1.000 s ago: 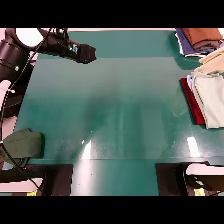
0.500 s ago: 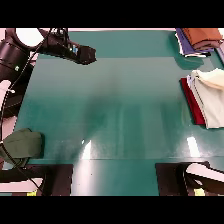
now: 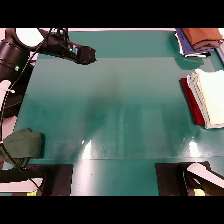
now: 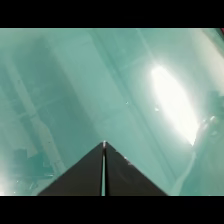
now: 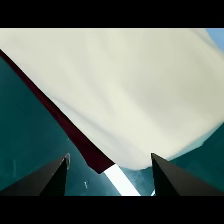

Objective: Fold the shirts.

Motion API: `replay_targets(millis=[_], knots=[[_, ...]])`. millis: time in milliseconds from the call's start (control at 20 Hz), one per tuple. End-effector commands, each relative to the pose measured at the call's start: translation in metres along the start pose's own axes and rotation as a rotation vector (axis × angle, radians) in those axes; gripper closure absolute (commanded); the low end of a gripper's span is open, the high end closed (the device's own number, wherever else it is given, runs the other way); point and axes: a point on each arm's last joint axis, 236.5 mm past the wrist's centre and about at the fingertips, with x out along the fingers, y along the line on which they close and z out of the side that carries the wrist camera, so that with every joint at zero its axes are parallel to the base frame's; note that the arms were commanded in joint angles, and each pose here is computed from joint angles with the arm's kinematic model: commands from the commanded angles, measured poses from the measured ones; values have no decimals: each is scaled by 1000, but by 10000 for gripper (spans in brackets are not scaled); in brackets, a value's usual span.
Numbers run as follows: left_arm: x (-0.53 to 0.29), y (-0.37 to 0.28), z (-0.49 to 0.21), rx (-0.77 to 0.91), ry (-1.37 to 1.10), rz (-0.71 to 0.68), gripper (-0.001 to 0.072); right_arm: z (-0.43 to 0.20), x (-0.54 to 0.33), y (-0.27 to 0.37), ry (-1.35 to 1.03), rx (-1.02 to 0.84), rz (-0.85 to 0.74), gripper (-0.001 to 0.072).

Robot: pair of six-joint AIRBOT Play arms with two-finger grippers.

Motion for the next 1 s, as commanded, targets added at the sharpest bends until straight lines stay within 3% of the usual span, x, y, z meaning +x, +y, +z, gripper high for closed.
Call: replay_targets(millis=[0, 100, 300, 550, 850, 950], knots=[[0, 0, 0, 0, 0, 0, 684, 6, -24, 2, -14, -19, -12, 121], [0, 0, 0, 0, 0, 0, 684, 25, -46, 22, -76, -54, 12, 121], [0, 0, -2, 1, 10, 1, 684, 39, -68, 127, -149, -232, 215, 122], [0, 0, -9, -1, 37, -1, 684, -45, -58, 251, 15, -570, 392, 139], [0, 1, 13, -1, -55, 4, 684, -154, -73, 351, 105, -907, 589, 692], [-1, 2, 22, -1, -94, 7, 684, -177, -79, 366, 119, -961, 629, 692]])
